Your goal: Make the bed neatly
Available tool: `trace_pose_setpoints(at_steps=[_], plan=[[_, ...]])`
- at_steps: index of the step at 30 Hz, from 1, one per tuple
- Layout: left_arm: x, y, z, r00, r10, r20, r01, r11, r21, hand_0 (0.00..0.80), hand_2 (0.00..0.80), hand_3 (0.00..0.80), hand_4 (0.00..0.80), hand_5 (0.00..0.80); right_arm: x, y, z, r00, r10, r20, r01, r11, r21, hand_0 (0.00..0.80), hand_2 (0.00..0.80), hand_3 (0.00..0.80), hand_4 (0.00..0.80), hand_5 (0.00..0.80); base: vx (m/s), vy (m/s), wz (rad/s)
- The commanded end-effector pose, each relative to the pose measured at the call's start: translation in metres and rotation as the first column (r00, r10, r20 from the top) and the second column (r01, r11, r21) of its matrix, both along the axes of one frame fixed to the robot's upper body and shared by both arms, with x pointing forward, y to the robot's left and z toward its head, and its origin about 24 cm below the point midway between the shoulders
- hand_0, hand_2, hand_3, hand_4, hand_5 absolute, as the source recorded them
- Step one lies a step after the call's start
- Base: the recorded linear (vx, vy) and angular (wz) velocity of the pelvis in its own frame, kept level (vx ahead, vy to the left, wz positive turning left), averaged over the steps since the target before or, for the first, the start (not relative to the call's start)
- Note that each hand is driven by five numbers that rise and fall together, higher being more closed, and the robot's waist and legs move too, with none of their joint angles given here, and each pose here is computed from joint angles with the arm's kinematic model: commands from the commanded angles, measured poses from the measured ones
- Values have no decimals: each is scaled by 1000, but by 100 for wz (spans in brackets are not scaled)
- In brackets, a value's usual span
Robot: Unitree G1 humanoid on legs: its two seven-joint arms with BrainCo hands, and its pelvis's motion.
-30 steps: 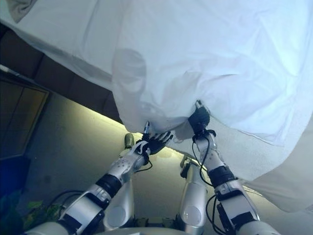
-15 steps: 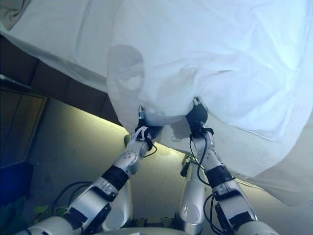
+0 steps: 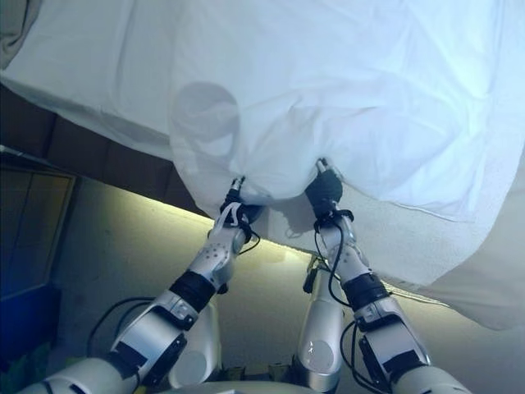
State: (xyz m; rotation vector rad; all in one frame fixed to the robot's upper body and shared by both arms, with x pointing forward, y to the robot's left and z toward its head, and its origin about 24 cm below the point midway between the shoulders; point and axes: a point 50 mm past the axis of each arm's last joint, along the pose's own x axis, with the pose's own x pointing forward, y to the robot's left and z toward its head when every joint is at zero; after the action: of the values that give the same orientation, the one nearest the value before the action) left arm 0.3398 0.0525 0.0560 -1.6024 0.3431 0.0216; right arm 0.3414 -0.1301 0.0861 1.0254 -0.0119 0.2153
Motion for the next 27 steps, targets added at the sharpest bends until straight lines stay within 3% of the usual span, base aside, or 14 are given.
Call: trace_pose_setpoints(at_steps=[1, 7, 8, 10, 11, 17, 27], plan=[[8, -11, 47, 979, -27, 204, 30, 999, -15, 800, 800, 800, 800, 800, -1, -10, 26, 991, -57, 124, 54, 998, 32, 800, 800, 800, 800, 800, 1, 49, -3], [8, 5, 44, 964, -51, 260, 10, 988, 155, 800, 800, 800, 800, 800, -9, -39, -23, 991, -133, -5, 132, 977, 166, 800, 800, 800, 800, 800, 0, 50, -7], [7, 9, 43, 961, -56, 270, 6, 984, 180, 800, 800, 800, 800, 800, -11, -46, -35, 989, -144, -27, 146, 968, 206, 609, 609, 609, 609, 609, -7, 55, -1], [8, 16, 44, 953, -71, 295, 2, 974, 227, 800, 800, 800, 800, 800, -14, -62, -51, 982, -175, -73, 187, 952, 244, 113, 113, 113, 113, 113, -6, 52, 0], [9, 23, 45, 945, -82, 318, -6, 964, 267, 800, 800, 800, 800, 800, -17, -77, -62, 974, -199, -105, 221, 936, 276, 0, 0, 0, 0, 0, 2, 46, 0], [11, 54, 46, 926, -137, 353, 4, 936, 353, 800, 800, 800, 800, 800, -30, -148, -77, 933, -325, -157, 360, 815, 453, 0, 0, 0, 0, 0, 0, 17, 3], [10, 76, 34, 946, -120, 303, 24, 952, 304, 800, 800, 800, 800, 800, -41, -209, -50, 862, -504, -59, 440, 685, 580, 0, 0, 0, 0, 0, -10, 60, 2]])
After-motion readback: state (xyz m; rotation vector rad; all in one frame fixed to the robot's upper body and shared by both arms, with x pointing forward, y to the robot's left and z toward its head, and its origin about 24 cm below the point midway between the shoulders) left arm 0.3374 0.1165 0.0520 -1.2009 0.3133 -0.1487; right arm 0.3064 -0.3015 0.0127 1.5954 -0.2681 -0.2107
